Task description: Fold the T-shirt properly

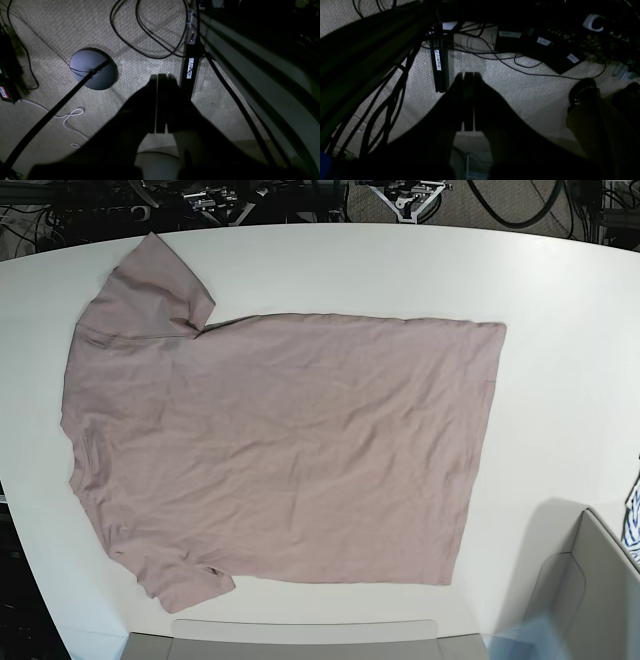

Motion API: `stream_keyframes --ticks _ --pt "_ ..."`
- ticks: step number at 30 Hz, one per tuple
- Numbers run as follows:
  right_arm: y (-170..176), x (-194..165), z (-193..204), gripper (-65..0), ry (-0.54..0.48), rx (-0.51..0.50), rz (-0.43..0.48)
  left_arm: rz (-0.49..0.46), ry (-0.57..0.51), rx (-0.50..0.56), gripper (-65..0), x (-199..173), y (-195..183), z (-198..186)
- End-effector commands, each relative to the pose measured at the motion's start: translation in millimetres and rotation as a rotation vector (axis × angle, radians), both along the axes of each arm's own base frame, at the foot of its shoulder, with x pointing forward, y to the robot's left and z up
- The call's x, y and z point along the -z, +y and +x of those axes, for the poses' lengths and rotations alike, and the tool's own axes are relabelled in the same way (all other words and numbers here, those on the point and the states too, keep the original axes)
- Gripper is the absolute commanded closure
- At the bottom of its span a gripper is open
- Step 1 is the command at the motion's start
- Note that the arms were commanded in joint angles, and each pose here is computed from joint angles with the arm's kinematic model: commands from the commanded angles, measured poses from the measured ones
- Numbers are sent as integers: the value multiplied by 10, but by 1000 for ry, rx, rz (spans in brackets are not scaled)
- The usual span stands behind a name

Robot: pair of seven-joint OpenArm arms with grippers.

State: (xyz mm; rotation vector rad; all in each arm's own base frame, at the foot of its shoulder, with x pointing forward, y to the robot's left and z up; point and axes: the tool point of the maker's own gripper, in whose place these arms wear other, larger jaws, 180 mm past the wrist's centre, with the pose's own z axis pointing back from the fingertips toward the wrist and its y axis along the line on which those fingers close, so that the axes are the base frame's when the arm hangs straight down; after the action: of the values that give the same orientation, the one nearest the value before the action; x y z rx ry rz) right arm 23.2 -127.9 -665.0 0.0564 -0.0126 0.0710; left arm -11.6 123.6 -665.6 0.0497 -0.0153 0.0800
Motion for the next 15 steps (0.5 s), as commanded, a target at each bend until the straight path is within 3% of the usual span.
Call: stream_keyframes --ticks 1,15 --pt "-8 -1 12 -2 -5 6 4 9 -5 -2 -3 -1 41 5" --pt "-100 -1 -36 -2 1 6 -10 11 -2 -2 -3 -1 51 -15"
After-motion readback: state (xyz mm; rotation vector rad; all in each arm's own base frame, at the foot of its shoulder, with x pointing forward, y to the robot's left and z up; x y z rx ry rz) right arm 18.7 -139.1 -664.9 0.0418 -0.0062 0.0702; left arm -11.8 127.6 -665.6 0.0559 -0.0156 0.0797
